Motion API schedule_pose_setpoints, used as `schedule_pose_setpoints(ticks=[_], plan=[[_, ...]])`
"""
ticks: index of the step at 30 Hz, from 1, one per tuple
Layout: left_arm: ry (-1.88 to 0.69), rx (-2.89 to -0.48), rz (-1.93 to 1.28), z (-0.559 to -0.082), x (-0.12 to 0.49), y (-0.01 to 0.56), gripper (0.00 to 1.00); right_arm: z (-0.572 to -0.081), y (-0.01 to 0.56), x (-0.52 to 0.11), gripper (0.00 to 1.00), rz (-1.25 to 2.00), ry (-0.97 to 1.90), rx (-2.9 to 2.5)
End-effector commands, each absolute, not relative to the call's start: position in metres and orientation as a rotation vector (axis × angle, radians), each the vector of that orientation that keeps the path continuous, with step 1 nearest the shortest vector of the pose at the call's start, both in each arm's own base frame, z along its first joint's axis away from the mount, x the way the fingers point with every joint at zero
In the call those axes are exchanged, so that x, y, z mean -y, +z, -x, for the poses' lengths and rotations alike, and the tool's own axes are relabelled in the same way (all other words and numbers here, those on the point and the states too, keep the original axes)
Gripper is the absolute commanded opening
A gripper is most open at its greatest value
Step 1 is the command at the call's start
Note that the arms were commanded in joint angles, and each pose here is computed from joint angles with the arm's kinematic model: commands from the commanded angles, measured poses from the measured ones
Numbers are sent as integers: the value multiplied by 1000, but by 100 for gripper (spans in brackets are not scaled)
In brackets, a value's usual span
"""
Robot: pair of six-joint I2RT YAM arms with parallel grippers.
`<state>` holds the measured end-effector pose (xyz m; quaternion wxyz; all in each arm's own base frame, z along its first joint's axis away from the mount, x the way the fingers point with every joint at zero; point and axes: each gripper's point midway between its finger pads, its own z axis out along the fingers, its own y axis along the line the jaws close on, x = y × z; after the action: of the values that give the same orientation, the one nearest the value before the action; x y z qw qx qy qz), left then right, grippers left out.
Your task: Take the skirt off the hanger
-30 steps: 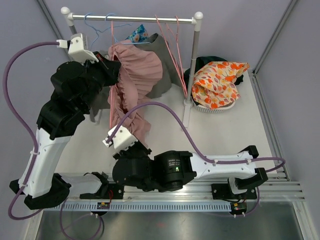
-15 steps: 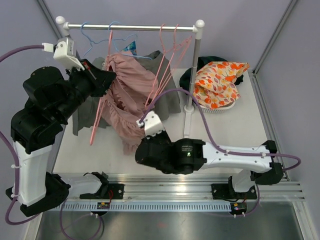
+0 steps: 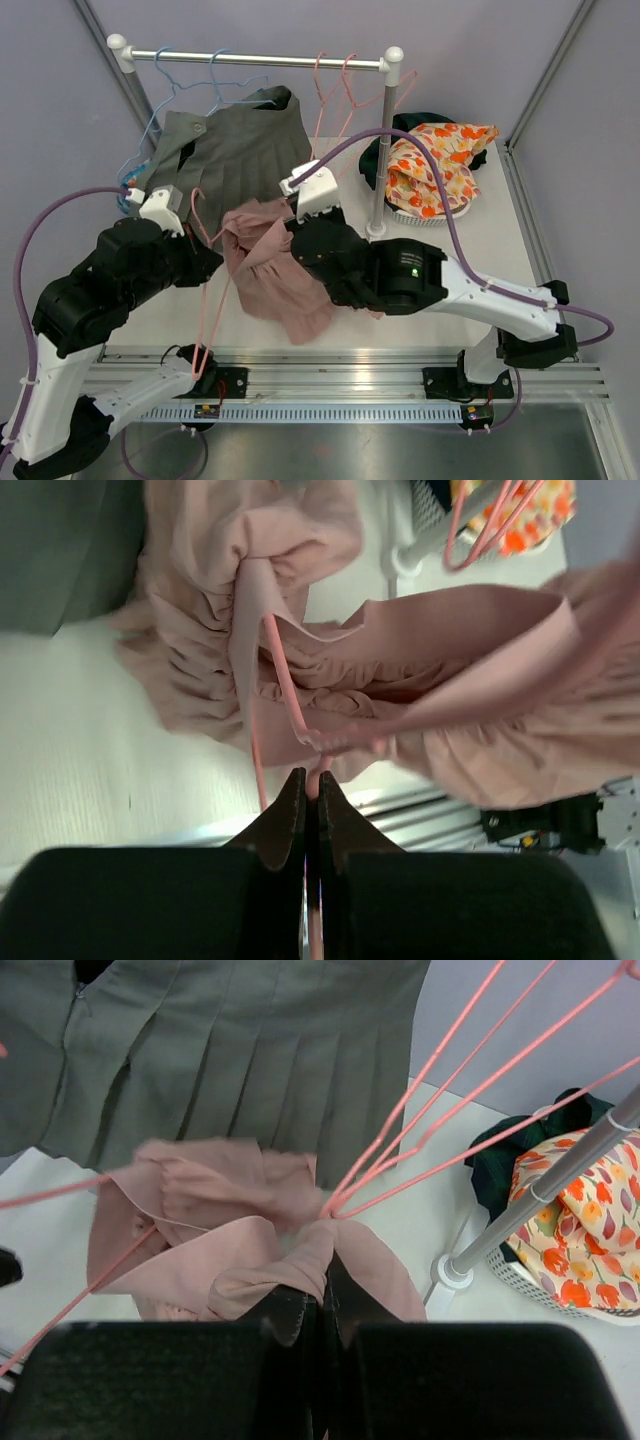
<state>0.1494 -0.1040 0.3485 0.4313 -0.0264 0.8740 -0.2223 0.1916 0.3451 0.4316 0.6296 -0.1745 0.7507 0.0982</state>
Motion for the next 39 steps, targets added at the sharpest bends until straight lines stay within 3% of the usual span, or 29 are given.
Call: schedule_pose_setpoints(ticks=[1, 7, 12, 18, 22, 24, 27, 30, 33, 39], plan=[[-638, -2207, 24, -135, 112, 345, 0, -215, 453, -344, 0, 362, 209, -1687], [-860, -2197, -100, -114, 139, 369, 0, -237, 461, -339, 0, 327, 223, -1676], [-984, -2201, -124, -101, 151, 398, 0, -244, 428, -350, 0, 361, 173, -1715], [-890, -2266, -115, -96, 137, 384, 0, -251, 385, -325, 0, 347, 64, -1791], [-685, -2212, -16, -113, 107, 379, 0, -221, 377, -290, 0, 290, 264, -1852], [-641, -2183, 2, -121, 102, 377, 0, -186, 413, -280, 0, 376, 594, -1735], [-704, -2146, -41, -130, 118, 378, 0, -165, 479, -214, 0, 275, 745, -1555], [-713, -2136, -56, -145, 130, 376, 0, -165, 522, -156, 0, 223, 631, -1503], [-706, -2111, -64, -159, 138, 376, 0, -184, 545, -126, 0, 234, 339, -1505], [-650, -2098, -70, -181, 144, 371, 0, -204, 605, -126, 0, 157, 170, -1367]])
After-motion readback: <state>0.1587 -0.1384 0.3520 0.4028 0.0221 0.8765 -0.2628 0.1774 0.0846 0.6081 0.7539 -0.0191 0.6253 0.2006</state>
